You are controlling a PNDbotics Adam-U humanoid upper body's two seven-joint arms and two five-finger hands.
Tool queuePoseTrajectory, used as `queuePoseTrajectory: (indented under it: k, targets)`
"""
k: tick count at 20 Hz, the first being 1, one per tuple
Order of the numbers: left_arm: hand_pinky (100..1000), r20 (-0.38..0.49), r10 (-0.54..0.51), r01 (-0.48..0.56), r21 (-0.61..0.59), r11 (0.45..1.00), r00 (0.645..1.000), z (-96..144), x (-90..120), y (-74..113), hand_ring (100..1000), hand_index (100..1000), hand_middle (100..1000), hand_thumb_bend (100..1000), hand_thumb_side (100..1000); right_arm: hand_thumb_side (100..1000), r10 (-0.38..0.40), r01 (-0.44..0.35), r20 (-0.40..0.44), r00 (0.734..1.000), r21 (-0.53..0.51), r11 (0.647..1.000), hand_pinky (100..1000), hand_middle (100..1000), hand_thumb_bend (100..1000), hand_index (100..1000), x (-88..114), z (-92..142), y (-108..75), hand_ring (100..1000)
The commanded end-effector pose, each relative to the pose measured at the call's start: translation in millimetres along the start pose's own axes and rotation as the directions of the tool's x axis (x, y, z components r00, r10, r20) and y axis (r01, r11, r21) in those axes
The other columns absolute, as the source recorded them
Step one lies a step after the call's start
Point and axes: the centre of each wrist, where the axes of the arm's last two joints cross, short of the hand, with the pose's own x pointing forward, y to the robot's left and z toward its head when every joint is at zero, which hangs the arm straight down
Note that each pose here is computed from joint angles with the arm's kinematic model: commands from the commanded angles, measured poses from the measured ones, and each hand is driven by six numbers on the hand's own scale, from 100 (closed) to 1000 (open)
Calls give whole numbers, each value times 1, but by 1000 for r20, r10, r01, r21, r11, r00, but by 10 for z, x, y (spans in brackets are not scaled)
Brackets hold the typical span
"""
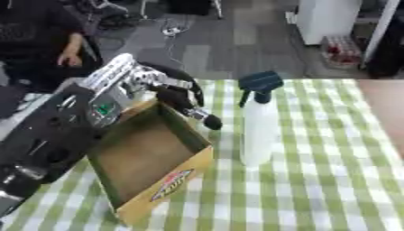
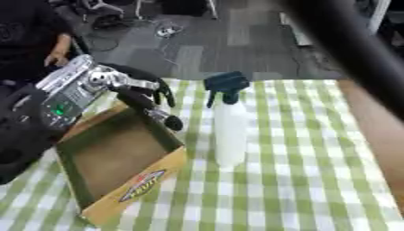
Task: Pick up objects on the table and place them in the box.
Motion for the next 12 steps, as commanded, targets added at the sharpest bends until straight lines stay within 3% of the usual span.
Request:
queuePoseTrajectory:
  k: [1, 5, 6, 12]
  targets:
    - [877, -12, -21, 22, 22, 1000, 1000, -12, -33, 82, 837, 867, 883, 904, 935, 1000, -9, 8, 26, 1000, 27, 1000, 603, 765, 364, 853, 23, -93, 7, 729]
    - [888, 9, -49, 49, 25, 998, 999, -104, -47, 45, 832, 881, 879, 944, 875, 1000, -16, 15, 28, 999, 27, 1000, 604, 765, 364, 853, 19, -106, 16, 729]
    - [898, 14, -59, 59, 27, 998, 998, -121, -42, 40, 835, 886, 883, 964, 810, 1000, -17, 17, 28, 999, 27, 1000, 604, 765, 364, 853, 18, -109, 17, 729]
    - [917, 56, -124, 120, 57, 991, 991, -210, 35, 26, 841, 881, 887, 1000, 773, 1000, -37, 36, 25, 999, 33, 999, 604, 765, 364, 853, 5, -123, 49, 729]
